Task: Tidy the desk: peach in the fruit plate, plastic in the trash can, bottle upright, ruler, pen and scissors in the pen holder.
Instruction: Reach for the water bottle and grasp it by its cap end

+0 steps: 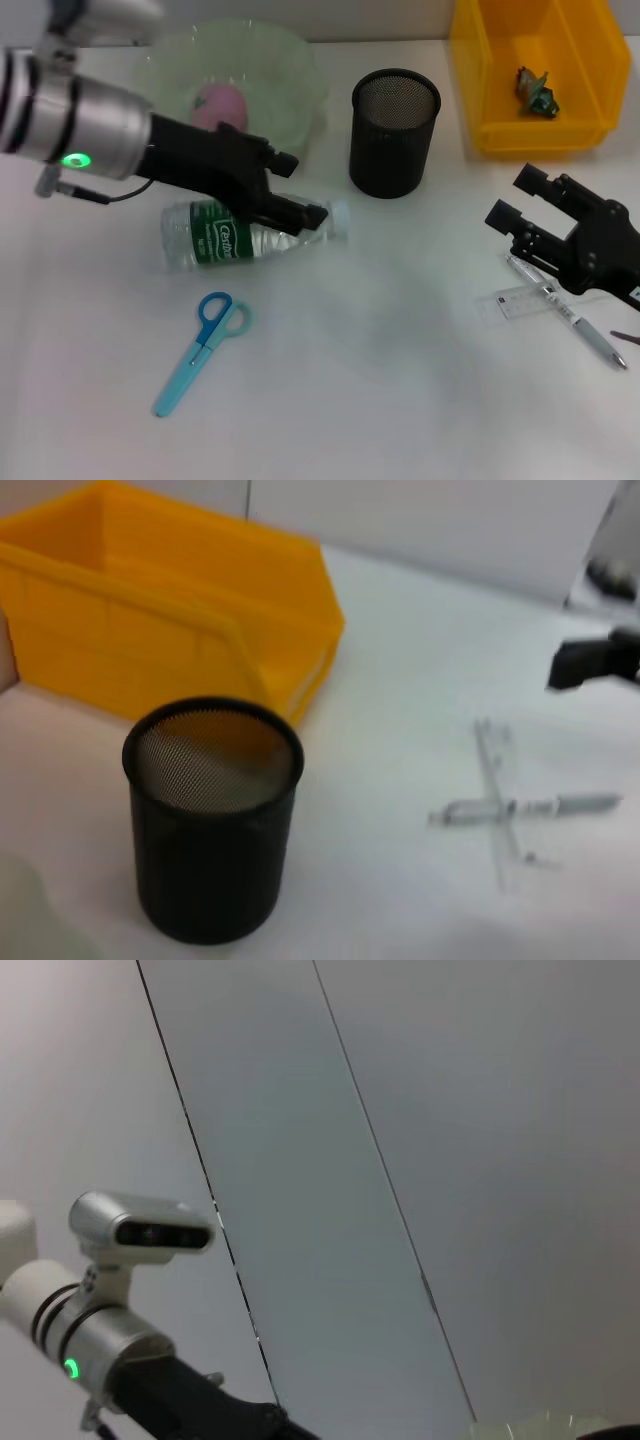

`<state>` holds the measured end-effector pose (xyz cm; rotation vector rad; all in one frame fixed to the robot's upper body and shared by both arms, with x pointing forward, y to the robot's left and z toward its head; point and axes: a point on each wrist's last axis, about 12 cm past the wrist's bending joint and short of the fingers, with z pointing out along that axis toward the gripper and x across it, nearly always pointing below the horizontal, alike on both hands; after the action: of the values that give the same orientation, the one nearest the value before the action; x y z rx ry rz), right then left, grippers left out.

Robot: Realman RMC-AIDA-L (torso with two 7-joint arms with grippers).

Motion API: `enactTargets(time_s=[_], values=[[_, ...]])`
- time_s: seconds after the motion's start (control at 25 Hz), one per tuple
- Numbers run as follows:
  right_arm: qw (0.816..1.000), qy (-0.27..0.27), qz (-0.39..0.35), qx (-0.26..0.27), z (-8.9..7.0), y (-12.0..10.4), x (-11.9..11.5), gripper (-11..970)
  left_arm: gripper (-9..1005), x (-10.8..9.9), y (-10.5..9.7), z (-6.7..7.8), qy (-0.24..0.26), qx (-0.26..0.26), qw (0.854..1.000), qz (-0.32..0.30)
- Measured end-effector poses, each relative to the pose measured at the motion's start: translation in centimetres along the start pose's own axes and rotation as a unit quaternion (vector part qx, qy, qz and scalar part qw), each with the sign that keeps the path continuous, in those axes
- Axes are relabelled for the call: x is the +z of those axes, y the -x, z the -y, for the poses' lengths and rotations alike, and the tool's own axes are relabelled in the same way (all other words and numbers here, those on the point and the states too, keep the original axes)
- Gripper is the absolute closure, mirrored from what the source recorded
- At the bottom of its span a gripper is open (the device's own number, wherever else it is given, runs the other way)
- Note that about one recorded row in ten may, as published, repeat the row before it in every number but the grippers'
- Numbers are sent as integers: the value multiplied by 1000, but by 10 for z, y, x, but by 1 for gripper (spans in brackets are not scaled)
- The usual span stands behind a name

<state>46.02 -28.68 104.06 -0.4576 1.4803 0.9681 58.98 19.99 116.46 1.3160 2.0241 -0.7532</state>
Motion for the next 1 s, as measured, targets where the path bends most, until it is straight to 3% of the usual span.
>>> enactTargets(time_s=[0.28,0.64,1.0], values=[[1000,-24,-1,12,-4,-7,-17,237,188,34,30,1,39,78,991,-101],[998,-66,-13,16,-7,-20,-31,237,198,52,38,3,64,111,983,-131],[998,-33,-54,10,-7,-25,-20,238,211,71,43,10,65,146,971,-180]])
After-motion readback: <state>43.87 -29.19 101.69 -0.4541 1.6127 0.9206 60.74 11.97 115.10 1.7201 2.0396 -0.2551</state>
